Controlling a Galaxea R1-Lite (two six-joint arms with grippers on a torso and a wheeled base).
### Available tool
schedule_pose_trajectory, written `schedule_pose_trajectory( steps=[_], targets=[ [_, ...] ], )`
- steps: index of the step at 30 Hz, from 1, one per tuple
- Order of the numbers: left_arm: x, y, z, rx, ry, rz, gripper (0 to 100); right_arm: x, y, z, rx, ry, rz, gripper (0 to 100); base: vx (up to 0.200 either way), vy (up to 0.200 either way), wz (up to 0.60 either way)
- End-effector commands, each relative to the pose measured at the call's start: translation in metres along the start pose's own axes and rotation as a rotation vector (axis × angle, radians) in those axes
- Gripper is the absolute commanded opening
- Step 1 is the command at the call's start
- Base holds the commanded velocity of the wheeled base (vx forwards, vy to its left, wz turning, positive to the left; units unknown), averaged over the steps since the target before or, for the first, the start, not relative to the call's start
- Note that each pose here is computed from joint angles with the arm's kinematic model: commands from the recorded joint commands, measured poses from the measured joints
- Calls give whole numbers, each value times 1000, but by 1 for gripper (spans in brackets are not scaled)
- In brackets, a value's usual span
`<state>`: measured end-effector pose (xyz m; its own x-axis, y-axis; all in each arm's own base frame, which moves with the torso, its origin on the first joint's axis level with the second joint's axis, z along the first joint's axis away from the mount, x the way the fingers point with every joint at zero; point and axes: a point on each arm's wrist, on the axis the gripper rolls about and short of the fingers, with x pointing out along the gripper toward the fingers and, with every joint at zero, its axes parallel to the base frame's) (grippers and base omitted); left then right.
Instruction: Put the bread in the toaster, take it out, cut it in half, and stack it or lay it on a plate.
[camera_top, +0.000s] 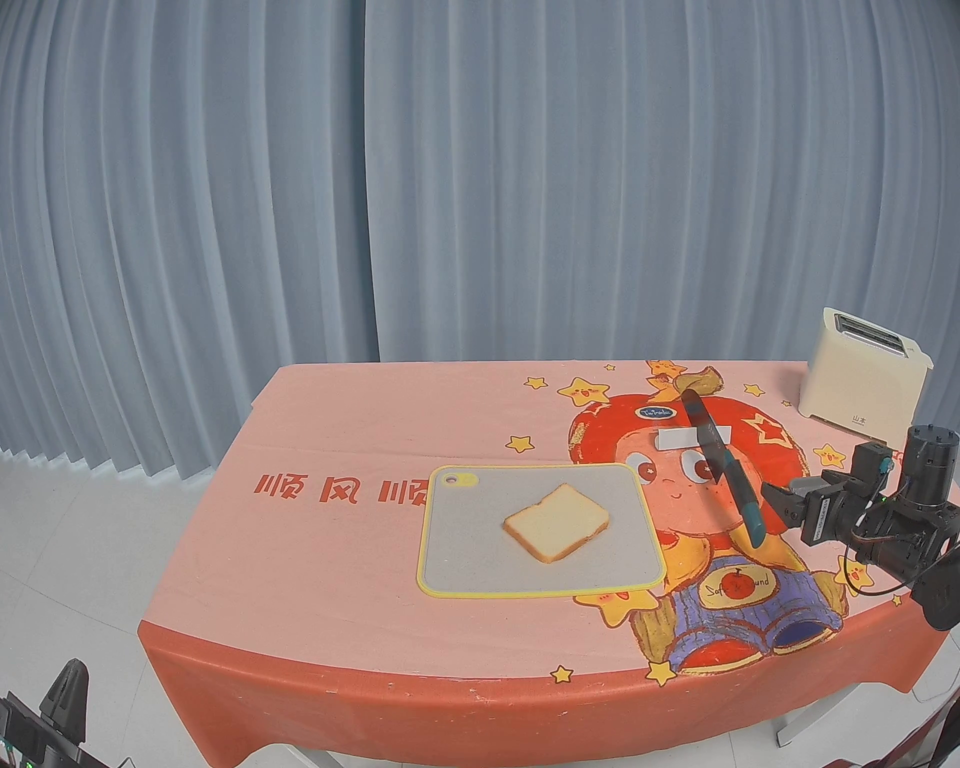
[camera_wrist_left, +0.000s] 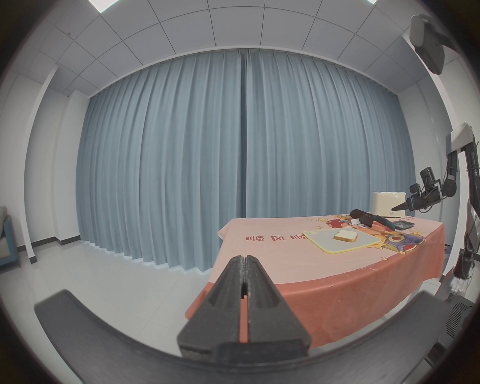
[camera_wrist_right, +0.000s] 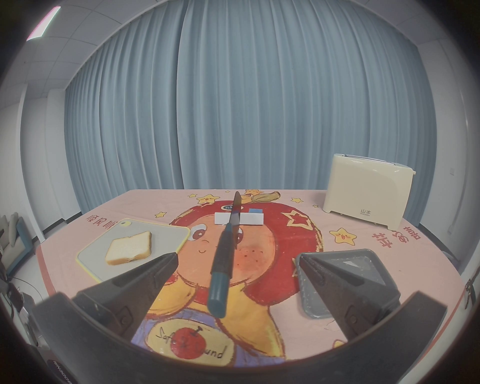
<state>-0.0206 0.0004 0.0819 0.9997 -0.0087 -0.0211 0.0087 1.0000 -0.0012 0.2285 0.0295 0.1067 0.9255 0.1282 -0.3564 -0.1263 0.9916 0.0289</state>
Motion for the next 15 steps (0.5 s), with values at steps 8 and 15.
schedule_pose_trajectory(
  steps=[8,15],
  targets=[
    [1,0,-5,0,17,0,0,11,23,8,-35,-21,31,100,0,0,0],
    [1,0,-5,-2,17,1,0,39,28,19,-35,-4,34,100,0,0,0]
  ],
)
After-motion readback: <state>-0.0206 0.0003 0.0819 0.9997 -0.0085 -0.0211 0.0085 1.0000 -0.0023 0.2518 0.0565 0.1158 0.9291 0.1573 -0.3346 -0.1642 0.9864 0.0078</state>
